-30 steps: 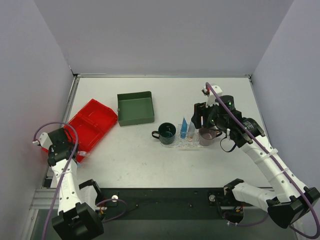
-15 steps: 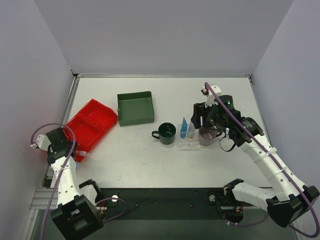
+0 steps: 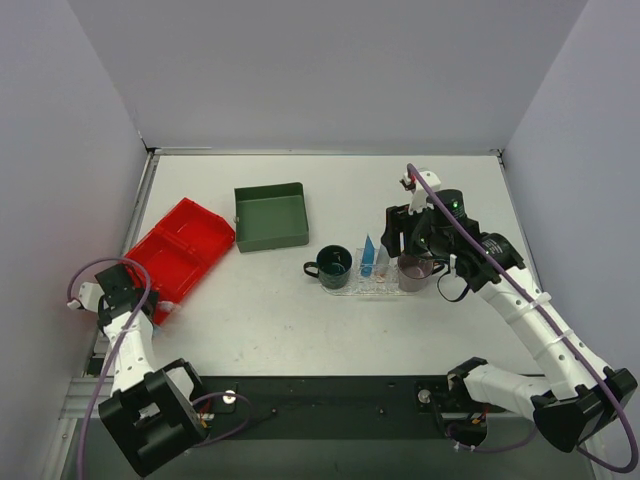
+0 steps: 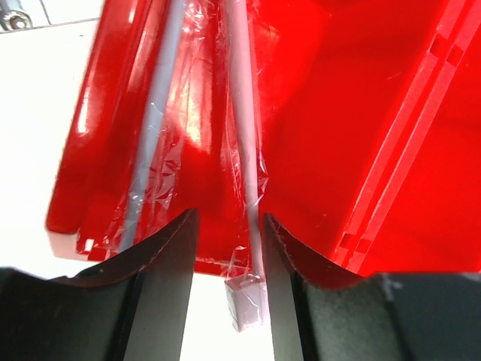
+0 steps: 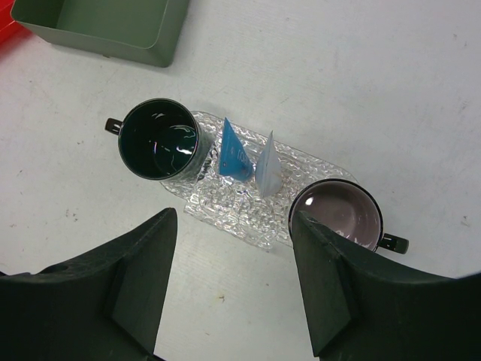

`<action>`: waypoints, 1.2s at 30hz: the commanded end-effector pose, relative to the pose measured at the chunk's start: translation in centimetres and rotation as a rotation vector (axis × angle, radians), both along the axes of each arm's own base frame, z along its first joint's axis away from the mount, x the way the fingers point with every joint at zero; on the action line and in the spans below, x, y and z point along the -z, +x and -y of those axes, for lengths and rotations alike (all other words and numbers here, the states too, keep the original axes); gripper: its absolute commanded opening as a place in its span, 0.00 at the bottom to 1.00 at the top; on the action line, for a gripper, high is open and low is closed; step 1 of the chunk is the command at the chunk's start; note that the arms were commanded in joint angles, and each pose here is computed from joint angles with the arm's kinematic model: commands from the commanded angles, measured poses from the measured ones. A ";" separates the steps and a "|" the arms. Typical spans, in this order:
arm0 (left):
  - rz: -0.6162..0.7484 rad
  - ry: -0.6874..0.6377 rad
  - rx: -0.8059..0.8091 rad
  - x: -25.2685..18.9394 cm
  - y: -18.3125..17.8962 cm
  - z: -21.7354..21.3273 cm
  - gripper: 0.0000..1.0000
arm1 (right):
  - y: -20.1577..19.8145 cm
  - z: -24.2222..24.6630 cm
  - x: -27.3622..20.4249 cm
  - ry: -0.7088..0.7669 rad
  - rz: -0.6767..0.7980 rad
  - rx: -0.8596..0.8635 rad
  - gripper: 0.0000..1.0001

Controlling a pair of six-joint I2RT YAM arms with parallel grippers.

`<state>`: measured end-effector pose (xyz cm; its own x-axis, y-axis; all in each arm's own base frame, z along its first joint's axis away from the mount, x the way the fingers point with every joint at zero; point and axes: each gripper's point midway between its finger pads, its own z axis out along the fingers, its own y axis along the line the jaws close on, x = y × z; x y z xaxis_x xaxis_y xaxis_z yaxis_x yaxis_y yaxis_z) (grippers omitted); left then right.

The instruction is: Prepare toiletry sets of a toothbrush and toothpaste on the tray

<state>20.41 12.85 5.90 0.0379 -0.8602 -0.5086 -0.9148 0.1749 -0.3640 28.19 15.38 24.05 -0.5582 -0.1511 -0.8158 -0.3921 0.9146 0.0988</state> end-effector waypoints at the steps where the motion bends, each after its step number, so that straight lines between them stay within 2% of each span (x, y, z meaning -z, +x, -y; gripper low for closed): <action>1: 0.068 -0.013 0.017 -0.4 1.9 -0.5 0.49 | 0.4 -0.1 -0.1 0.008 0.008 0.002 0.57; 14: 0.132 -0.031 0.048 0.0 3.1 -0.1 0.50 | 0.3 -0.3 0.1 0.014 -0.001 -0.007 0.57; 18: 0.127 -0.064 0.060 0.5 3.4 0.1 0.36 | 0.3 -0.4 0.1 0.018 -0.004 -0.011 0.57; 21: 0.129 -0.059 0.064 0.2 3.4 0.1 0.29 | 0.3 -0.4 0.1 0.017 -0.003 -0.012 0.57; 24: 0.154 -0.015 0.066 -1.4 3.3 -0.2 0.23 | 0.3 -0.4 0.1 0.019 -0.004 -0.014 0.57; 26: 0.157 0.013 0.066 -2.5 3.1 -0.5 0.17 | 0.3 -0.5 0.0 0.023 -0.004 -0.017 0.57; 27: 0.170 0.044 0.060 -3.4 3.0 -0.8 0.09 | 0.2 -0.6 0.1 0.026 -0.010 -0.019 0.57; 29: 0.159 0.072 0.064 -4.3 2.6 -1.0 0.05 | 0.3 -0.7 -0.1 0.028 -0.006 -0.023 0.57; 33: 0.163 0.106 0.077 -6.5 2.4 -1.2 0.00 | 0.1 -0.7 -0.3 0.040 -0.007 -0.023 0.57; 36: 0.170 0.084 0.096 -6.7 2.4 -0.6 0.00 | -0.2 -0.9 -0.9 0.055 0.003 -0.032 0.57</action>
<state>22.33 12.82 9.68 0.0367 -0.8467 -0.5308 -0.8427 0.2593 -0.4719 27.96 15.99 23.83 -0.5683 -0.1531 -0.8084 -0.4155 0.9014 0.1214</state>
